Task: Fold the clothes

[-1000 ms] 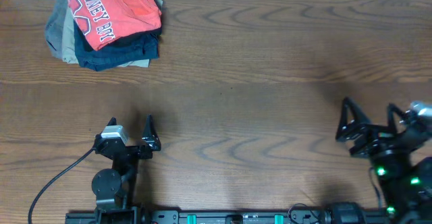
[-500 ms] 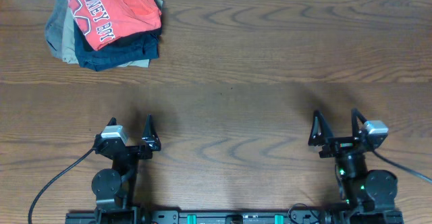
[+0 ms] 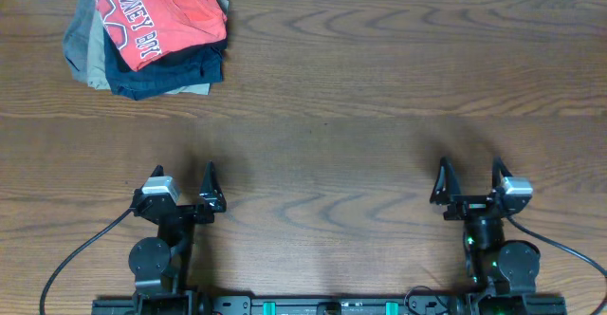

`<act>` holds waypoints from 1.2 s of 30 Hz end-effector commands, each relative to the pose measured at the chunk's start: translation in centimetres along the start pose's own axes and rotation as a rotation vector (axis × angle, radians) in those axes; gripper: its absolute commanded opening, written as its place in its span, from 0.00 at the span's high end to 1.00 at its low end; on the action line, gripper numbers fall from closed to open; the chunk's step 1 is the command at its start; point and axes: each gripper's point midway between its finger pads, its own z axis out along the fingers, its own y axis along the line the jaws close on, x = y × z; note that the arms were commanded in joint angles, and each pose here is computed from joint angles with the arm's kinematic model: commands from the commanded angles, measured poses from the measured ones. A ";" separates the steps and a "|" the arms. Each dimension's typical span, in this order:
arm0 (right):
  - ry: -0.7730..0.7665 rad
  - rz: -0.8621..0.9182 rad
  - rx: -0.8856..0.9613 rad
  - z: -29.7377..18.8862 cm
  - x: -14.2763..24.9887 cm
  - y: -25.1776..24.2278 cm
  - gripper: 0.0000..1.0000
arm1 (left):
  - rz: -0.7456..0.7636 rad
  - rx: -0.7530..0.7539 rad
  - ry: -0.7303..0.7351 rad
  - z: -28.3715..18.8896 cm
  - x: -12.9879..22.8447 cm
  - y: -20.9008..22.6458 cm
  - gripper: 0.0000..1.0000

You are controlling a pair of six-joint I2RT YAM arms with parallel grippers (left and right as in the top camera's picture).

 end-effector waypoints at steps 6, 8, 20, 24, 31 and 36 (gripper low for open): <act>0.046 -0.164 0.021 0.0 1.3 -0.5 0.01 | 0.008 -0.003 0.045 0.1 1.5 0.3 0.02; 0.046 -0.164 0.021 0.0 1.2 -0.5 0.01 | 0.008 -0.003 0.045 0.1 1.5 0.3 0.02; 0.045 -0.164 0.023 0.0 1.2 -0.5 0.01 | 0.008 -0.003 0.045 0.1 1.5 0.3 0.02; 0.045 -0.164 0.023 0.0 1.2 -0.5 0.01 | 0.008 -0.003 0.045 0.1 1.5 0.3 0.02; 0.045 -0.164 0.023 0.0 1.2 -0.5 0.01 | 0.008 -0.003 0.045 0.1 1.5 0.3 0.02; 0.045 -0.164 0.023 0.0 1.2 -0.5 0.01 | 0.008 -0.003 0.045 0.1 1.5 0.3 0.02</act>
